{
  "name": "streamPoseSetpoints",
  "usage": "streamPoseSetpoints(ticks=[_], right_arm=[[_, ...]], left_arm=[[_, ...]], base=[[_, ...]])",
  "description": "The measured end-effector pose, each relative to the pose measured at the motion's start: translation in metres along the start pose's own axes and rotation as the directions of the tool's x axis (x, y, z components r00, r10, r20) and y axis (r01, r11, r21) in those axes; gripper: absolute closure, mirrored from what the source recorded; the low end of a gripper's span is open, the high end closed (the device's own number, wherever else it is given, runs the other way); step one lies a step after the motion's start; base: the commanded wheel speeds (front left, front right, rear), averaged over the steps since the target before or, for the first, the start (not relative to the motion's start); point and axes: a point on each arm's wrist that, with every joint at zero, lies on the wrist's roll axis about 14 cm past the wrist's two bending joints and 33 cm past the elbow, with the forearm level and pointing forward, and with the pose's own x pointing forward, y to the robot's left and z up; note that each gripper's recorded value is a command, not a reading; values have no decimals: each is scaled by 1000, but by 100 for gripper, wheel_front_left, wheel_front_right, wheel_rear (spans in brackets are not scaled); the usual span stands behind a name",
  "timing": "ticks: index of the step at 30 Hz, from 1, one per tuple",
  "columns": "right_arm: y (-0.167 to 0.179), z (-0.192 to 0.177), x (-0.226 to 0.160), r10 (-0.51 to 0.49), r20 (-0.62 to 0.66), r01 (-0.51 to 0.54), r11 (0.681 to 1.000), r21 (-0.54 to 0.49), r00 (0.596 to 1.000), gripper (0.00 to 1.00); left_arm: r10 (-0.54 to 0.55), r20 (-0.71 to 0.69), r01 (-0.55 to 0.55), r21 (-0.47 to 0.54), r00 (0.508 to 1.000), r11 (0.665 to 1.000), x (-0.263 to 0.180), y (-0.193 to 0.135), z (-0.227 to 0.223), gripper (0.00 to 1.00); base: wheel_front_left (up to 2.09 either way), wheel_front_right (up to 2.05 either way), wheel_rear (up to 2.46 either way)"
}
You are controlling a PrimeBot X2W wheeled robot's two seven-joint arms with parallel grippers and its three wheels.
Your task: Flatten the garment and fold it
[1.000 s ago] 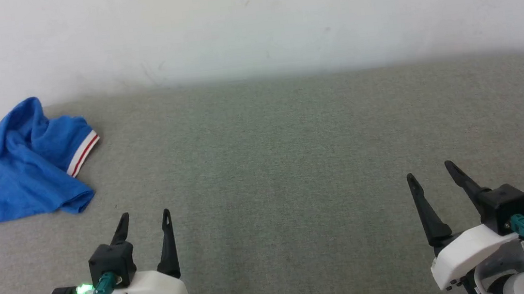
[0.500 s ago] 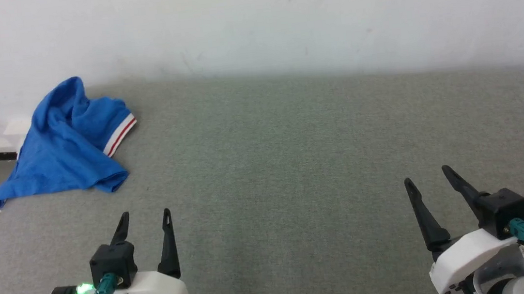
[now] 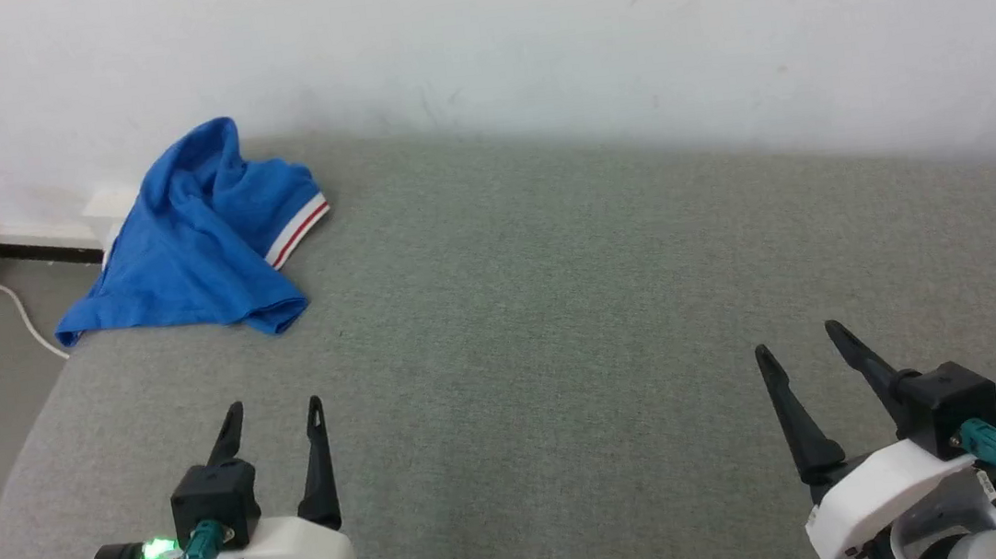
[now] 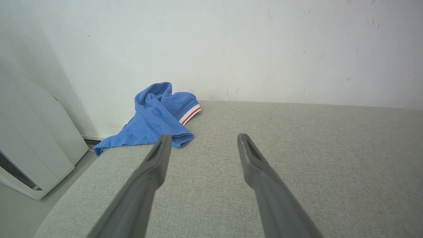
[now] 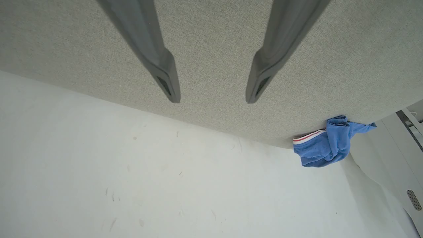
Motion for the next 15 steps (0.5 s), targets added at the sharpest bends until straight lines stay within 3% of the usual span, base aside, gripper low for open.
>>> streamPoseSetpoints(ticks=[15], right_arm=[[33, -1, 12, 104, -3, -104, 994, 21, 995, 0]], left_arm=[[90, 8, -90, 12, 996, 996, -18, 29, 1, 0]], base=[[0, 0, 0]])
